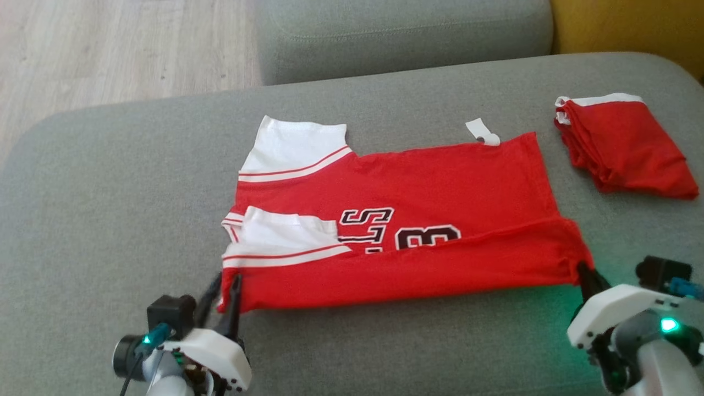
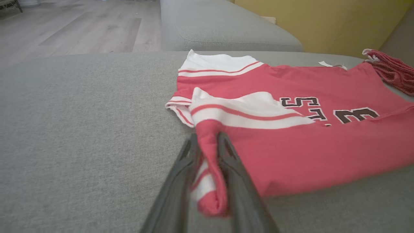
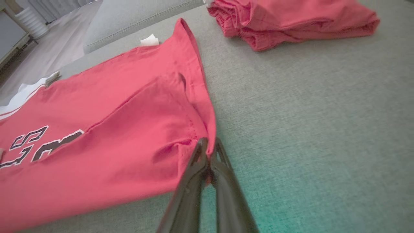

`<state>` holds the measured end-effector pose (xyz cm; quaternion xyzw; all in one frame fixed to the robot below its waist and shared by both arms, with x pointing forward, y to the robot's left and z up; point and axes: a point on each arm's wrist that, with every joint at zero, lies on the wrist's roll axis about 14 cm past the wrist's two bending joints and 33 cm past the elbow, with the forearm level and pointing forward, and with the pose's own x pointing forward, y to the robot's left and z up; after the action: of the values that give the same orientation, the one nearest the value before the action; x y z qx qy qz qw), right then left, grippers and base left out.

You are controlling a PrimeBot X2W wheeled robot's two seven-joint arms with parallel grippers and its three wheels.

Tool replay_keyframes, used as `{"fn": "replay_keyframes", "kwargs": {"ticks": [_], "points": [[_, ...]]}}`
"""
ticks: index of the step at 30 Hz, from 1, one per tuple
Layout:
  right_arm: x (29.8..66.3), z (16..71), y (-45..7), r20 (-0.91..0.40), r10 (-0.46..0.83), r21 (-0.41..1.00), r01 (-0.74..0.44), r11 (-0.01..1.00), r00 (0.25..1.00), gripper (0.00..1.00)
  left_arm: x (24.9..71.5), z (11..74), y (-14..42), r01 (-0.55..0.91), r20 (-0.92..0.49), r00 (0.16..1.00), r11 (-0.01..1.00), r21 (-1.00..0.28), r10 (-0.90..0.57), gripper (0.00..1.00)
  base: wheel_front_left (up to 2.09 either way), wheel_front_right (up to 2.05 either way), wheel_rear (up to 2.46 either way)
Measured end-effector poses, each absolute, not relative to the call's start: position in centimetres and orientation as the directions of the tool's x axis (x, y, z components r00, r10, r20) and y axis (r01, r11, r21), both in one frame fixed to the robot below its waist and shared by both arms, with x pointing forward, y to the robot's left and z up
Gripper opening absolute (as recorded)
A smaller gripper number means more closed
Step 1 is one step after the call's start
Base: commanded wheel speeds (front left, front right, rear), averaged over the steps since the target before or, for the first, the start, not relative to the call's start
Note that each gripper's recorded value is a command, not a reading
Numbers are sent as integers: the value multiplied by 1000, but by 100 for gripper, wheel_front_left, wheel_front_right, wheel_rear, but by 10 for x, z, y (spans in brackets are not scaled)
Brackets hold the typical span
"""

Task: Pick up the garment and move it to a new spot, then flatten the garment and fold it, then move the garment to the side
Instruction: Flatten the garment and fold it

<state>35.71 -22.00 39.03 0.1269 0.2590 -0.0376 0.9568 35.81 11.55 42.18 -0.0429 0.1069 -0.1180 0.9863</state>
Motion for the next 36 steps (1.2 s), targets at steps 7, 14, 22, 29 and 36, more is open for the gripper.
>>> {"fn": "replay_keyframes", "kwargs": {"ticks": [7,14,22,29,36], "points": [[372,421,-233,-417,-51,206,149,967,907,100,367,424,123,189,-192,960,977,-101,-206,100,0,0,0],[394,464,-236,-259,-77,173,124,977,963,100,407,470,132,162,-43,985,982,-95,-166,100,0,0,0],[431,491,-215,-152,-17,102,33,994,988,100,461,500,120,245,39,969,968,-62,-243,100,0,0,0],[462,497,-210,-135,22,46,-16,999,991,100,533,502,96,366,-85,927,931,-11,-365,100,0,0,0],[492,499,-211,-126,44,-7,-45,999,991,100,571,466,77,500,-304,824,866,-5,-478,100,0,0,0]]}}
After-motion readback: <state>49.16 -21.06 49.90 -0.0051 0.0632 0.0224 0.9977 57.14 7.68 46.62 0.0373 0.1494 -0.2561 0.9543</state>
